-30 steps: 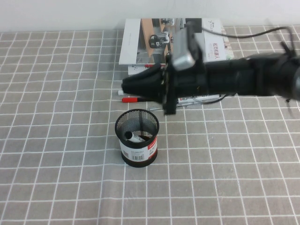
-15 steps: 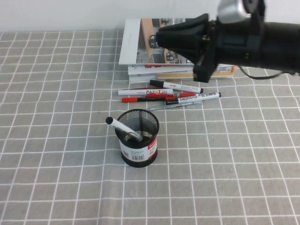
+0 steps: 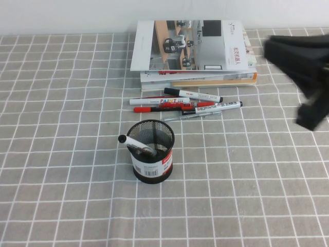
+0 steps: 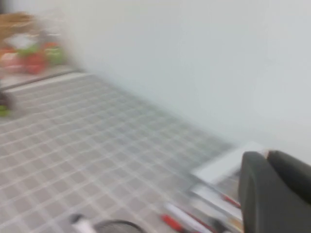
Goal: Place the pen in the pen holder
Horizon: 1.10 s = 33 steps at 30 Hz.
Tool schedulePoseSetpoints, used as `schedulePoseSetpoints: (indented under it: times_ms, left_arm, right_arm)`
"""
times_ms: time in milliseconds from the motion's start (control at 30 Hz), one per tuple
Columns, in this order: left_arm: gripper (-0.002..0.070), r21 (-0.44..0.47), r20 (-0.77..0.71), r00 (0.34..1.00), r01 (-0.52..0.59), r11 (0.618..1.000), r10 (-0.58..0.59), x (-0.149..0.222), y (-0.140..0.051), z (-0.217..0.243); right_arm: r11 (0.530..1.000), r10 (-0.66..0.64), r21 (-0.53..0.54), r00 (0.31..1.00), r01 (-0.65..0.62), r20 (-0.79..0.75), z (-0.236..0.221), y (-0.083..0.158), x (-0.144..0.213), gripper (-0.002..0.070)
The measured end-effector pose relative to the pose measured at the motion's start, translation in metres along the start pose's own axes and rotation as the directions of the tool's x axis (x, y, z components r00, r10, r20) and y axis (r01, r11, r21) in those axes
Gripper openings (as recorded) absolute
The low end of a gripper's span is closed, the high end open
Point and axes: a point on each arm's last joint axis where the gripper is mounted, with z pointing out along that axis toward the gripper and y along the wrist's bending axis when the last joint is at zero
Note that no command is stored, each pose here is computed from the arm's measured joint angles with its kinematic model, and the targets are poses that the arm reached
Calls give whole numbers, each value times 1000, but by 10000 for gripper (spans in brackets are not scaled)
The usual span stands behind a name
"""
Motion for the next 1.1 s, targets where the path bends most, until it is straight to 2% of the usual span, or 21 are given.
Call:
schedulePoseSetpoints:
  times_ms: [100, 333, 533, 733, 833, 967, 1100]
  left_arm:
    - [-4, 0, 0, 1000, 0, 1000, 0, 0, 0, 0]
    - [-4, 0, 0, 1000, 0, 1000, 0, 0, 0, 0]
    - [-4, 0, 0, 1000, 0, 1000, 0, 0, 0, 0]
    - [-4, 0, 0, 1000, 0, 1000, 0, 0, 0, 0]
    - [-4, 0, 0, 1000, 0, 1000, 0, 0, 0, 0]
    - [-4, 0, 0, 1000, 0, 1000, 0, 0, 0, 0]
    - [-4, 0, 0, 1000, 0, 1000, 0, 0, 0, 0]
  right_arm:
    - [992, -1, 127, 1000, 0, 7, -29, 2, 8, -12]
    - [951, -41, 308, 998, 26, 41, -89, 17, 35, -12]
    - [904, -150, 413, 986, 106, 76, -126, 26, 51, -12]
    - [866, -183, 485, 979, 119, 88, -145, 30, 65, -12]
    - [849, -151, 519, 987, 101, 55, -146, 26, 79, -12]
    - [844, -3, 536, 998, -32, 64, -143, 24, 105, -12]
    - [851, 130, 499, 986, -163, 100, -138, 27, 131, -12]
